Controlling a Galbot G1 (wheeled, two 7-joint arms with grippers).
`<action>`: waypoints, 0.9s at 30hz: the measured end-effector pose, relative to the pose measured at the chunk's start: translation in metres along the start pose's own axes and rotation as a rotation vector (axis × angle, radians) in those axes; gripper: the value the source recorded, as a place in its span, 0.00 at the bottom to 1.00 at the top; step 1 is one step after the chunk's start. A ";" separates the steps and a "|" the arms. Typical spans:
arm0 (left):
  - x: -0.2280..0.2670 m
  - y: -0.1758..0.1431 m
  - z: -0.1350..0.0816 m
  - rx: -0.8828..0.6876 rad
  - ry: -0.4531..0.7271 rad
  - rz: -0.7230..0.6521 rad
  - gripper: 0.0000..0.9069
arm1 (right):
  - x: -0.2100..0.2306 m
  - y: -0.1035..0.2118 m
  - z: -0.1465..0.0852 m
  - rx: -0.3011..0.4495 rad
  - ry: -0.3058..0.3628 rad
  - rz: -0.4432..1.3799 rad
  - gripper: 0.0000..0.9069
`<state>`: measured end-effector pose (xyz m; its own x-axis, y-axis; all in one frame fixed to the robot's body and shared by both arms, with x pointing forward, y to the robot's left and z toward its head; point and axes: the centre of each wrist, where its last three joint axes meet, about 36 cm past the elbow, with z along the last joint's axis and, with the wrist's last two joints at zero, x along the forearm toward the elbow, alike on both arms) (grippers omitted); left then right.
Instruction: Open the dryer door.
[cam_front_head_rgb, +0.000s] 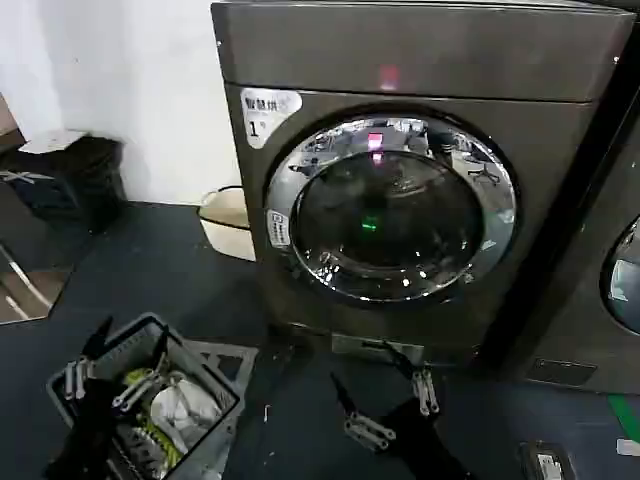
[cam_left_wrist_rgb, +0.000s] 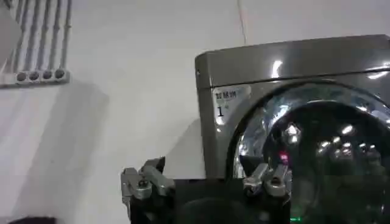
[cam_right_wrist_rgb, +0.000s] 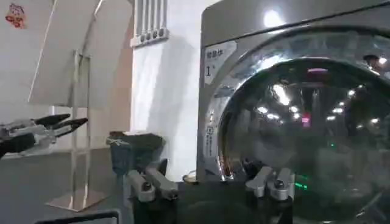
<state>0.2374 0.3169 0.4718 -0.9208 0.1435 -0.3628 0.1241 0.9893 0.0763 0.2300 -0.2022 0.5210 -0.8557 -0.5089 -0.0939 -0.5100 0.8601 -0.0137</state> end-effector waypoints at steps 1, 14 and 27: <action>0.000 -0.001 -0.001 0.007 0.008 0.001 1.00 | -0.002 -0.006 0.001 -0.009 0.006 -0.006 1.00; 0.011 -0.014 0.008 0.058 0.184 0.130 1.00 | -0.066 -0.120 0.016 0.070 -0.020 -0.136 1.00; 0.027 -0.015 0.006 -0.019 0.374 0.229 1.00 | -0.163 -0.149 0.031 0.119 -0.011 -0.262 1.00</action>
<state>0.2124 0.3057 0.4550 -0.9414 0.3363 0.0262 0.3367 0.9321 0.1335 0.4480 -0.2469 0.5072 -0.6949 -0.7143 -0.0829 -0.6990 0.6980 -0.1556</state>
